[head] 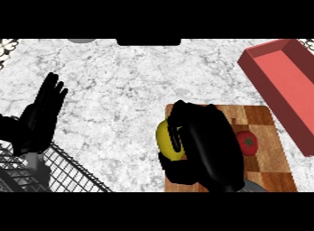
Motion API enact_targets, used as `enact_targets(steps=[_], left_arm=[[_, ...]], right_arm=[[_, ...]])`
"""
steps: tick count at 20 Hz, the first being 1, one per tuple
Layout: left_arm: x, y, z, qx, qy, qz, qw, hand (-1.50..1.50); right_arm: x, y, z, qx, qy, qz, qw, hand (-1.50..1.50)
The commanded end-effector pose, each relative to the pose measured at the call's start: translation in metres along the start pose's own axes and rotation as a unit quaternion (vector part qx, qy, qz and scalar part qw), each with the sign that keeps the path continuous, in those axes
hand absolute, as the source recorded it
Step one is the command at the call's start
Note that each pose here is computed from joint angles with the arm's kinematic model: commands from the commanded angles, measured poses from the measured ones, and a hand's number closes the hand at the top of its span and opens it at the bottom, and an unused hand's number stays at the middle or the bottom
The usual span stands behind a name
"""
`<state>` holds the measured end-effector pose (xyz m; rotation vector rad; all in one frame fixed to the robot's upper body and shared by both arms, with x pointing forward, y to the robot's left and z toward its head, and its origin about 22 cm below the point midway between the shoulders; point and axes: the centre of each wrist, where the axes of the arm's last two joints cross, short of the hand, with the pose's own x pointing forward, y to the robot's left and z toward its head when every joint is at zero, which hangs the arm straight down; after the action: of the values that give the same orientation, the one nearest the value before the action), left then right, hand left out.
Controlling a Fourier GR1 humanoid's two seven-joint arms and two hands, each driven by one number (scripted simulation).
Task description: Pick the lemon from the cutting board and place it in the cardboard box
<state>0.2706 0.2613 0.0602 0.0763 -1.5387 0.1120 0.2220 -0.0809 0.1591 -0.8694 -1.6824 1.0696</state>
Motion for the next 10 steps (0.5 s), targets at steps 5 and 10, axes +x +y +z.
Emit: enact_targets(steps=[5,10], left_arm=[[-0.001,0.003,-0.005,0.005,-0.001,0.006,1.0000,0.00],[-0.017,-0.009,0.019,-0.003,-0.002,0.002,1.0000,0.00]], right_arm=[[-0.023,-0.065,-0.021,-0.142,0.109,-0.035,0.983,1.50],[-0.053,-0.080,-0.038,-0.151,0.166,-0.037,0.974,1.50]])
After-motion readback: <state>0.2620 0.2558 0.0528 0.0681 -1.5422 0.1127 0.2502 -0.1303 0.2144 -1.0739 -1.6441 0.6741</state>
